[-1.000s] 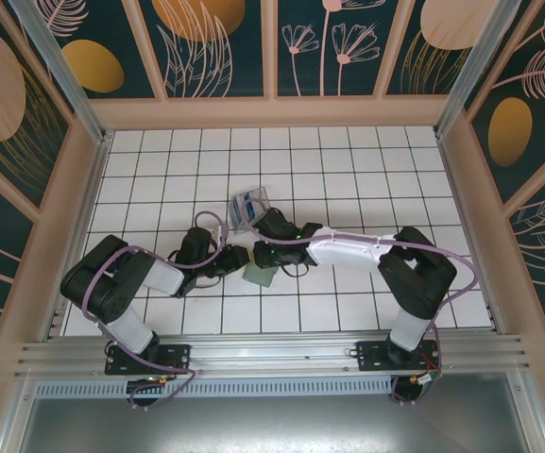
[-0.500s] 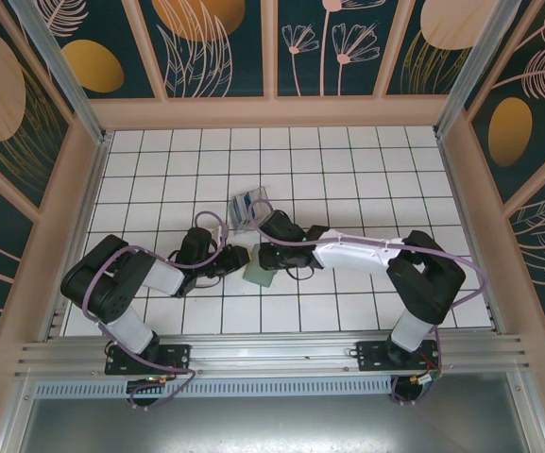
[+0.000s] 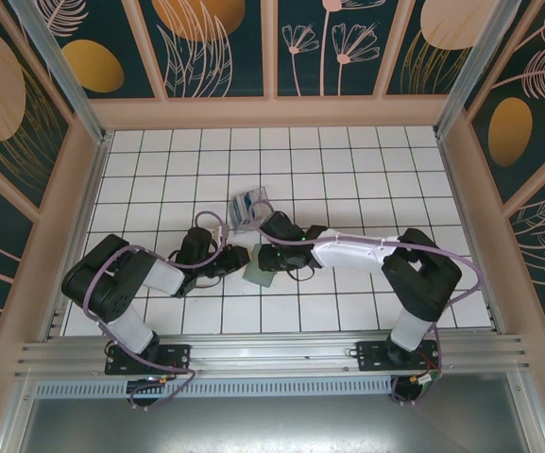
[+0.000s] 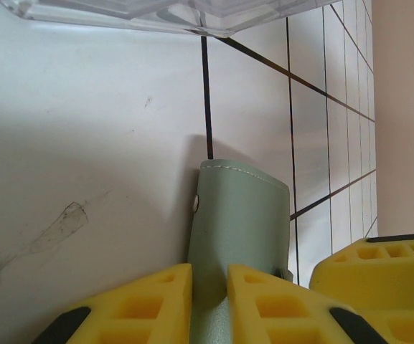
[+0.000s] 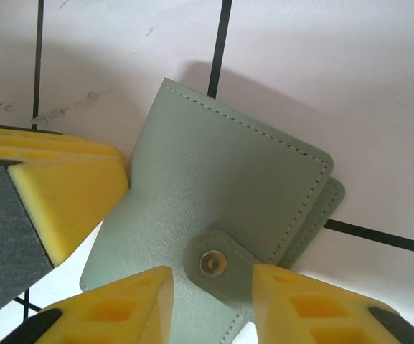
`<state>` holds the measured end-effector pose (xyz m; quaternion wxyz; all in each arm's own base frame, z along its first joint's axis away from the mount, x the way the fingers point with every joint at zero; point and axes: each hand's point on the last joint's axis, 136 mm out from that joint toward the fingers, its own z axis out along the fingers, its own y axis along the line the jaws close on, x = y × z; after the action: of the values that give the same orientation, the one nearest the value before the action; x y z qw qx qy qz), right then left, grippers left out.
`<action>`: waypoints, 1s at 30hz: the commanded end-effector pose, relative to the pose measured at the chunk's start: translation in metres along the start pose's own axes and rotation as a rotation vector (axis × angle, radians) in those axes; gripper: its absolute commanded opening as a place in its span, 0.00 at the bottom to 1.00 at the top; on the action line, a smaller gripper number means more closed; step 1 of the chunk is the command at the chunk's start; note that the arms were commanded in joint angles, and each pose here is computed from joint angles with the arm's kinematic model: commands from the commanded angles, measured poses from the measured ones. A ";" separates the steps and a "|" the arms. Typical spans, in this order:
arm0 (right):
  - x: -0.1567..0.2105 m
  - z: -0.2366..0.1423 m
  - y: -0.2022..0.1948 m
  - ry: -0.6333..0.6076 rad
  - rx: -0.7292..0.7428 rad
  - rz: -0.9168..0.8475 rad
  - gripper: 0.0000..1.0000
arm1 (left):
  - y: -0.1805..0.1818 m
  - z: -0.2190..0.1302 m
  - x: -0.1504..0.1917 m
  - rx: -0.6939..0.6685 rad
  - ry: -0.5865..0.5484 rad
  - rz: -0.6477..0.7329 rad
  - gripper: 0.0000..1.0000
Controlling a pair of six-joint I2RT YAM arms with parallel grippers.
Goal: Put the credit cards into the card holder
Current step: Close the button on the card holder.
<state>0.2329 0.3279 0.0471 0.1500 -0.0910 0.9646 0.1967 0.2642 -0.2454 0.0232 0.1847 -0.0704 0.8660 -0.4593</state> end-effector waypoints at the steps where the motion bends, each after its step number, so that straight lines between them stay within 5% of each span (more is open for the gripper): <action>1: 0.000 0.006 0.005 0.018 0.002 -0.010 0.34 | 0.048 -0.001 0.060 -0.165 0.198 -0.124 0.22; 9: 0.000 0.013 0.004 0.031 0.026 -0.022 0.36 | 0.049 0.000 0.061 -0.164 0.200 -0.124 0.22; 15: 0.000 0.014 0.005 0.025 0.034 -0.029 0.24 | 0.049 -0.001 0.061 -0.164 0.198 -0.125 0.21; 27: -0.004 0.007 0.012 -0.003 -0.003 -0.041 0.25 | 0.048 0.000 0.061 -0.163 0.200 -0.125 0.21; 30: -0.004 0.008 0.012 -0.002 -0.004 -0.043 0.17 | 0.049 0.000 0.061 -0.164 0.200 -0.127 0.21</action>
<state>0.2352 0.3345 0.0383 0.1455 -0.1006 0.9668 0.1845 0.2640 -0.2467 0.0231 0.1839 -0.0711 0.8651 -0.4612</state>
